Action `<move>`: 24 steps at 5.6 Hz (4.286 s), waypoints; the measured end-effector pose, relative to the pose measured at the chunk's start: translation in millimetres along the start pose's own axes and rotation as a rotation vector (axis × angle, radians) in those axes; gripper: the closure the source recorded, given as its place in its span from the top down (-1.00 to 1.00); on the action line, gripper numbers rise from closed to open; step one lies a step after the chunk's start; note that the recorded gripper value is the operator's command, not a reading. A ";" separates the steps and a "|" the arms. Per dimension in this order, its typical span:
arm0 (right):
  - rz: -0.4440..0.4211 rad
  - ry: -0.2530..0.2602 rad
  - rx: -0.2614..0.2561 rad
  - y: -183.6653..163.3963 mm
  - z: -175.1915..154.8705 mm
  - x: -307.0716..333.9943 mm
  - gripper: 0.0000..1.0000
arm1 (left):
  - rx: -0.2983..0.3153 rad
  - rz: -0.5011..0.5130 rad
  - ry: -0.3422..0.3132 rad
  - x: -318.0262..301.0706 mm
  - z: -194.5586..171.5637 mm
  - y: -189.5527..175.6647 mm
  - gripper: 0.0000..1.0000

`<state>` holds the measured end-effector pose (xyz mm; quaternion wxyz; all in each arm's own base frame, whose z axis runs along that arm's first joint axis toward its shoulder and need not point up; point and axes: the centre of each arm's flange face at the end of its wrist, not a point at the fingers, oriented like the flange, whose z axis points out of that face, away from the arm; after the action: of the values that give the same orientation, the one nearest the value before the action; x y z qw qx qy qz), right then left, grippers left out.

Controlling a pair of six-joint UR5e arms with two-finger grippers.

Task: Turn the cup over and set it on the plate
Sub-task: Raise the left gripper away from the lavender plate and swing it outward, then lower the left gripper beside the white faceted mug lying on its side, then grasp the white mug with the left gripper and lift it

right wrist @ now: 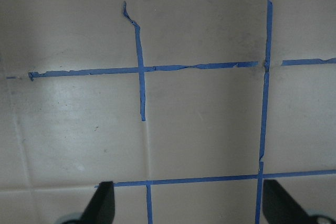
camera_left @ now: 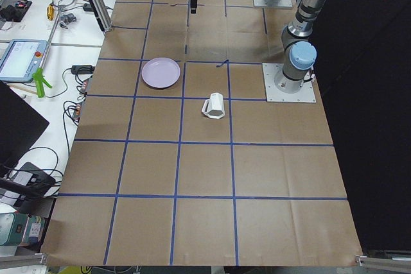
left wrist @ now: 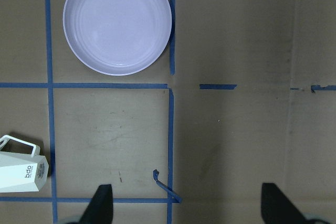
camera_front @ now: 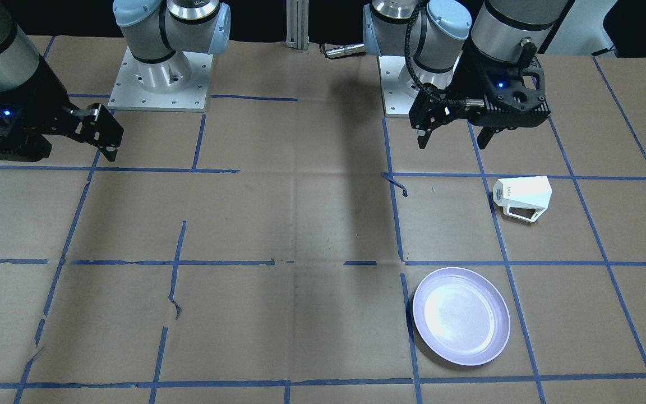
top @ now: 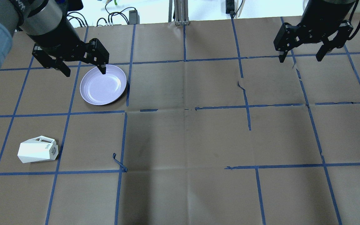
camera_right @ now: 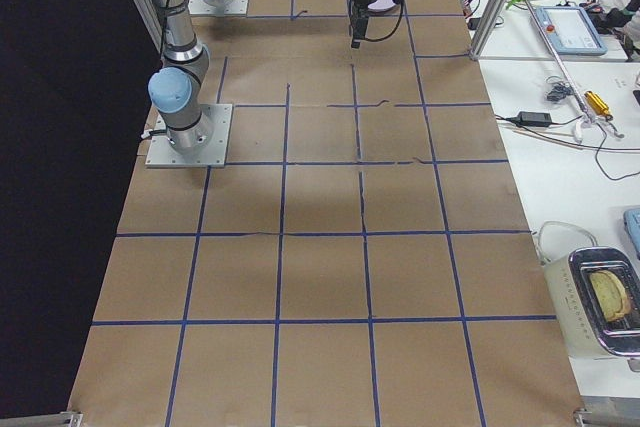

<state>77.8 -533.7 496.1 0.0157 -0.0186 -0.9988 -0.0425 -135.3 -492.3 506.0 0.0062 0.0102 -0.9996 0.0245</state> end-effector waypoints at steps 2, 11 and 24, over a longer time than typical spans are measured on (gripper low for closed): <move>0.000 0.000 0.000 0.0 0.0 0.0 1.00 | 0.003 0.004 -0.005 -1.8 0.6 -0.1 0.97; 0.000 0.000 0.000 0.0 0.0 0.0 1.00 | -0.111 0.147 0.071 -375.2 -9.4 78.8 0.96; 0.000 0.000 0.000 0.0 0.0 0.0 1.00 | -0.011 0.168 0.988 -467.8 339.6 97.8 0.72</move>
<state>77.8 -533.7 496.1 0.0157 -0.0186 -0.9988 -0.0425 326.3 -401.9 156.1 0.4770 -0.0830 -0.8747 0.0216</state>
